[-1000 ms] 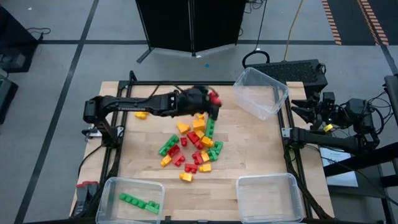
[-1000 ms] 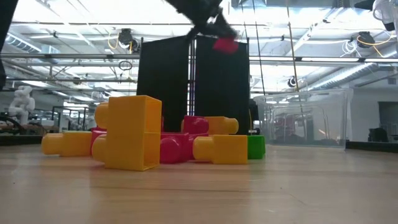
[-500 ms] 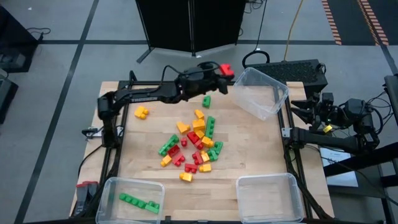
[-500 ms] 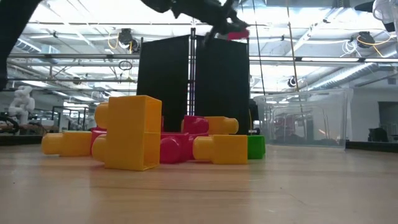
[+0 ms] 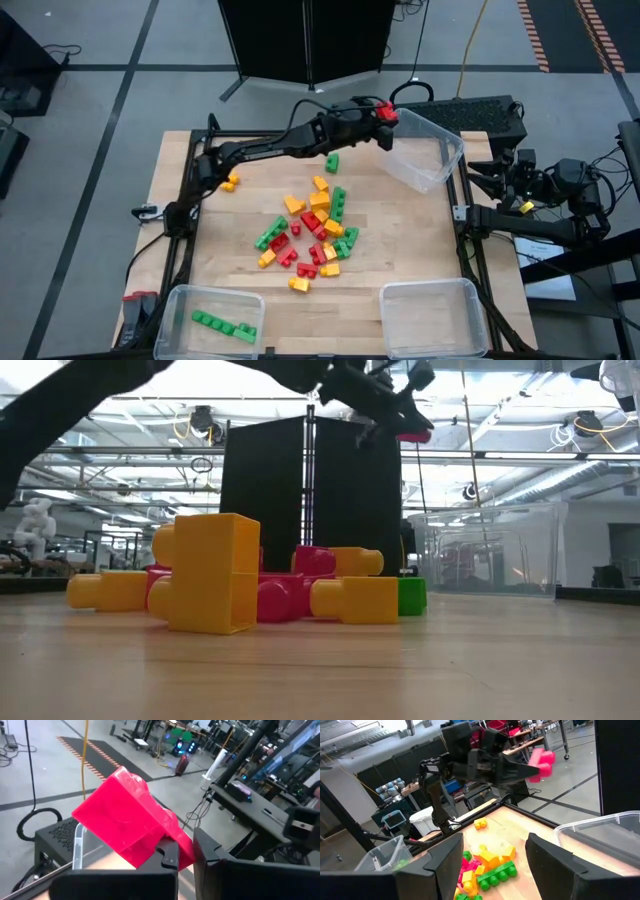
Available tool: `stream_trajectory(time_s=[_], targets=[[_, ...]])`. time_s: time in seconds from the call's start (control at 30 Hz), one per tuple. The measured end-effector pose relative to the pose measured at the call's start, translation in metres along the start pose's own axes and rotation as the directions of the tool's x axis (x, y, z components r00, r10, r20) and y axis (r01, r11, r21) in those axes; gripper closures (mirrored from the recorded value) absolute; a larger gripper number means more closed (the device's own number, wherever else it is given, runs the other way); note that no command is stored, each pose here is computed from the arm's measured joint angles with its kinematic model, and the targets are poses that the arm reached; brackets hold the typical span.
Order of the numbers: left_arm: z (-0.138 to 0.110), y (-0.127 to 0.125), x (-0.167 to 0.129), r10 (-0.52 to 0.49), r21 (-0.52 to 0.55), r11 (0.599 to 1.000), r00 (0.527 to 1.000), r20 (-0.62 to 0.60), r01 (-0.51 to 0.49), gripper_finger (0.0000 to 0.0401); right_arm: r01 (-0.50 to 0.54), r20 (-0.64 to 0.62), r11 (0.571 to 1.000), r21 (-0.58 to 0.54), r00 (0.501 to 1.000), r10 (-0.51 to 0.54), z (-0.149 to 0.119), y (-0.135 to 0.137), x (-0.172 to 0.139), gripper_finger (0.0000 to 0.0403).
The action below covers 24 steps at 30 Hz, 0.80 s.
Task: Sort blocks
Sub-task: Put the red game piece into the top transparent bin
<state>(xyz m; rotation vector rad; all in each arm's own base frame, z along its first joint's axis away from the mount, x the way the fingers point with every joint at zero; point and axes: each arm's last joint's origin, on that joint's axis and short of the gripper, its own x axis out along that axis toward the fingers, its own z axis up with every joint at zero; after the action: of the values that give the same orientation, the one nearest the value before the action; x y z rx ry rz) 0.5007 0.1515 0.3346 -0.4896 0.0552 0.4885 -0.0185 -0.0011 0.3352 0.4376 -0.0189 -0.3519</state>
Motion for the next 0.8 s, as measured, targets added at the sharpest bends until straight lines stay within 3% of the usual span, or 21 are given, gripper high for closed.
stream_trajectory(time_s=[0.23, 0.8], targets=[[-0.005, -0.003, 0.014, -0.048, -0.004, 0.999, 0.999, -0.003, 0.048, 0.0401, 0.000, 0.000, 1.000, 0.001, 1.000, 0.000, 0.000, 0.000, 0.000, 0.0195], [-0.030, -0.002, 0.040, -0.057, -0.022, 0.998, 0.998, -0.013, 0.056, 0.0401, 0.003, 0.002, 1.000, 0.008, 1.000, -0.003, 0.000, 0.000, 0.000, 0.0195]])
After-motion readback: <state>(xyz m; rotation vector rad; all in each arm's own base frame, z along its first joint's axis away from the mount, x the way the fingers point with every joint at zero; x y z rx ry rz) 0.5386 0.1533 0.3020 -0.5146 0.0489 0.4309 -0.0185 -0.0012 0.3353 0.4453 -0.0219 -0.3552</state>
